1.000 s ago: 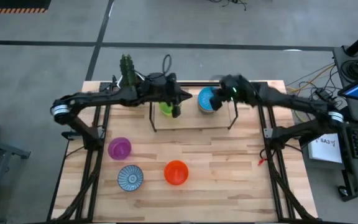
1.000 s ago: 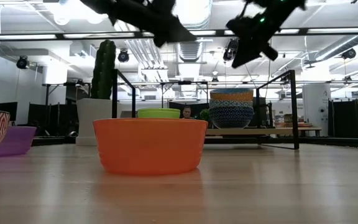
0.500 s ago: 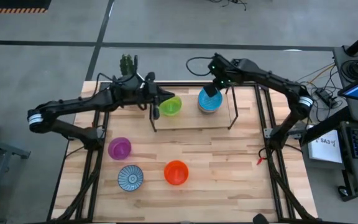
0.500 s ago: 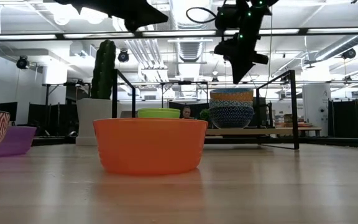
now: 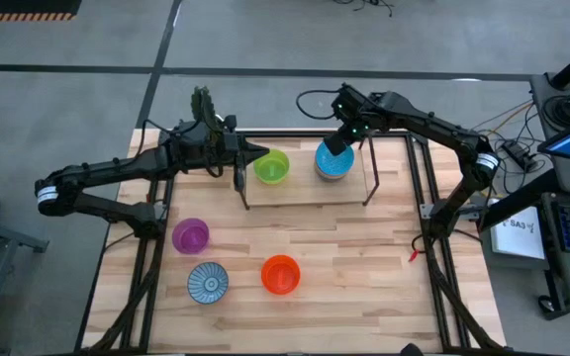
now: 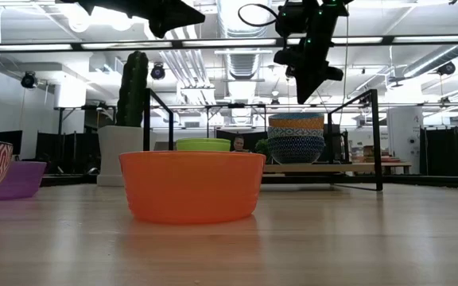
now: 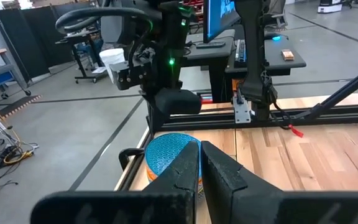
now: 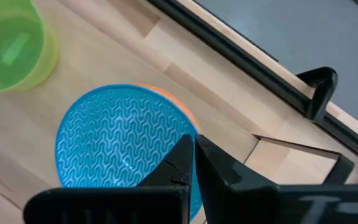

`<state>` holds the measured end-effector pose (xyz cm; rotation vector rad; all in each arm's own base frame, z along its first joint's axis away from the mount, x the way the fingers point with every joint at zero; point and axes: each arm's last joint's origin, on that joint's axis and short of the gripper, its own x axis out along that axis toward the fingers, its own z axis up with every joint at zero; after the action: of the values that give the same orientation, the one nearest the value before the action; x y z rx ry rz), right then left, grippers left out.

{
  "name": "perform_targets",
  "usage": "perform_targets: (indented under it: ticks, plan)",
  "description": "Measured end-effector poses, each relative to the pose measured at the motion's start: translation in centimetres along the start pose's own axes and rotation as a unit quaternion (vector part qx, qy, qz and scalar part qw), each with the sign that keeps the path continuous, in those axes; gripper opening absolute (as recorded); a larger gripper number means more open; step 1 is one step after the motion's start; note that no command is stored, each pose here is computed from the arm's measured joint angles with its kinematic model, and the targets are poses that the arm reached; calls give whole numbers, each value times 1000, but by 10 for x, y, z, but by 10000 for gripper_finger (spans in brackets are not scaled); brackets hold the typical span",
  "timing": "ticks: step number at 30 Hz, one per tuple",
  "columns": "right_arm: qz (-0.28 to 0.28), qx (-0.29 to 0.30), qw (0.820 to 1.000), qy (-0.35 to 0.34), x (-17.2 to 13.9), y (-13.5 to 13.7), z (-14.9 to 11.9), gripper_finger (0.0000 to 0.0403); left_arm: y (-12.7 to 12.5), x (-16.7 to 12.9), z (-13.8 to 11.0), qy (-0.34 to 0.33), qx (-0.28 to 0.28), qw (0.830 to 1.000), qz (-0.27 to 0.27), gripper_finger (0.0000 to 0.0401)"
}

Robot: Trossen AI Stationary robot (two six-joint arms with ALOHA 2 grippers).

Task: Place and stack bowls onto a shelf
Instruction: Adjust the blue pattern bowl

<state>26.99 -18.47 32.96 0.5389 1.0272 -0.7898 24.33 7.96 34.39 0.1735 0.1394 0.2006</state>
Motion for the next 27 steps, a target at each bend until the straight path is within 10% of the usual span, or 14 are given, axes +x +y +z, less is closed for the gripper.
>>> perform_targets:
  ticks: [27]
  plan:
    - [-13,-8,999,31,30,6,3,9,0,4,-2,4,0,1000,0,0]
